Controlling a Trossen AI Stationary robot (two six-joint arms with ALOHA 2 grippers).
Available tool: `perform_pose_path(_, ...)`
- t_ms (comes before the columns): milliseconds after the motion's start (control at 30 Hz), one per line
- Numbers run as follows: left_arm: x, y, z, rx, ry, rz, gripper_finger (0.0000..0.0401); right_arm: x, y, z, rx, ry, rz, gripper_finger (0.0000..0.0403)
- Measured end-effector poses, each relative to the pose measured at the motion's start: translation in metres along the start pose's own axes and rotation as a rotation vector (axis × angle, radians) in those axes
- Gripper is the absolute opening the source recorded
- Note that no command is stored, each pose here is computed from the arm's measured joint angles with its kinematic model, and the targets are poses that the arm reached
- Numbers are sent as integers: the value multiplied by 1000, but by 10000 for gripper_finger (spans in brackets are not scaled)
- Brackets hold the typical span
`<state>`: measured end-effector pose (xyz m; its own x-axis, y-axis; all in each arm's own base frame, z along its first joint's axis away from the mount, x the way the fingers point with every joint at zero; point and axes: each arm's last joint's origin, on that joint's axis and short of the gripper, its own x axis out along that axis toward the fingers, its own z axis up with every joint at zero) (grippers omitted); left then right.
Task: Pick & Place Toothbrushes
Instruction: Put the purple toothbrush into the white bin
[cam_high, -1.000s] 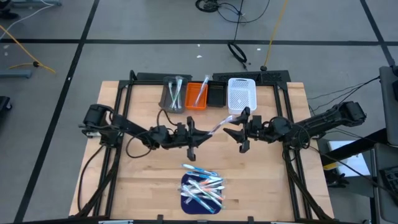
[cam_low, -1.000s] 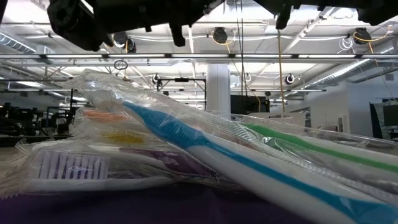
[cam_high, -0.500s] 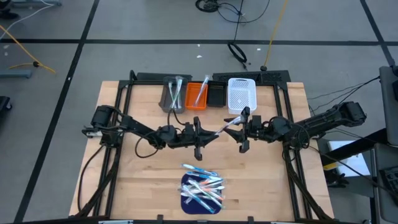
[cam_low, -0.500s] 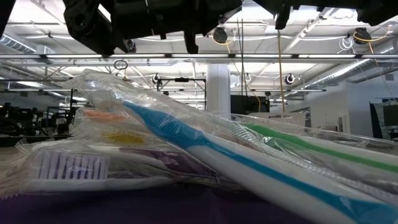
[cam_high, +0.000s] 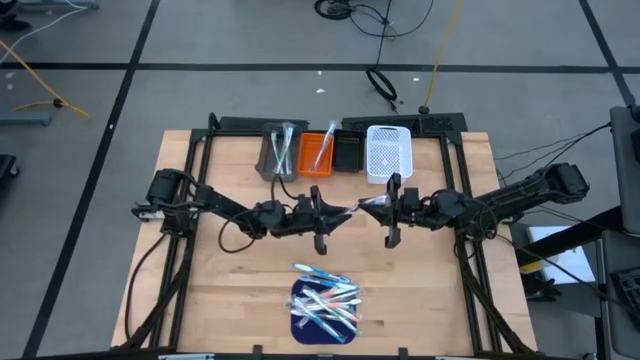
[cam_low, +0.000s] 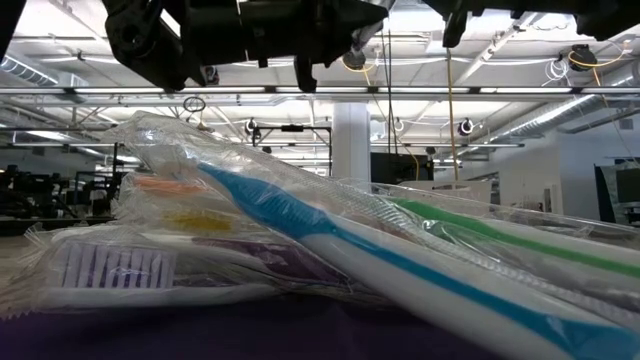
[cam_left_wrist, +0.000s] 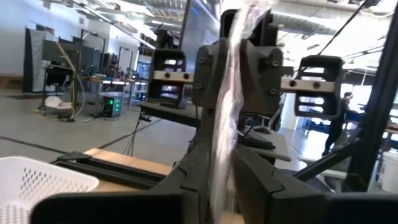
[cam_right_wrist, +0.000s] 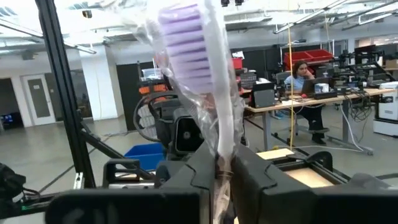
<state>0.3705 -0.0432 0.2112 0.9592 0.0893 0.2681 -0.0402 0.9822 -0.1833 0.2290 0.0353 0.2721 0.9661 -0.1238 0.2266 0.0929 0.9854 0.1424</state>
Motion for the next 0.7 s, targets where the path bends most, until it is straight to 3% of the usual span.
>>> perform_pose_path(233,0,0,-3,8,30,6,79,0,-1,-2,-13,17,-23,19)
perform_pose_path(500,0,3,-2,61,23,103,83,-14,-3,11,-30,52,-48,19)
perform_pose_path(700,0,3,1,80,19,104,83,-29,-11,18,-36,119,-173,19)
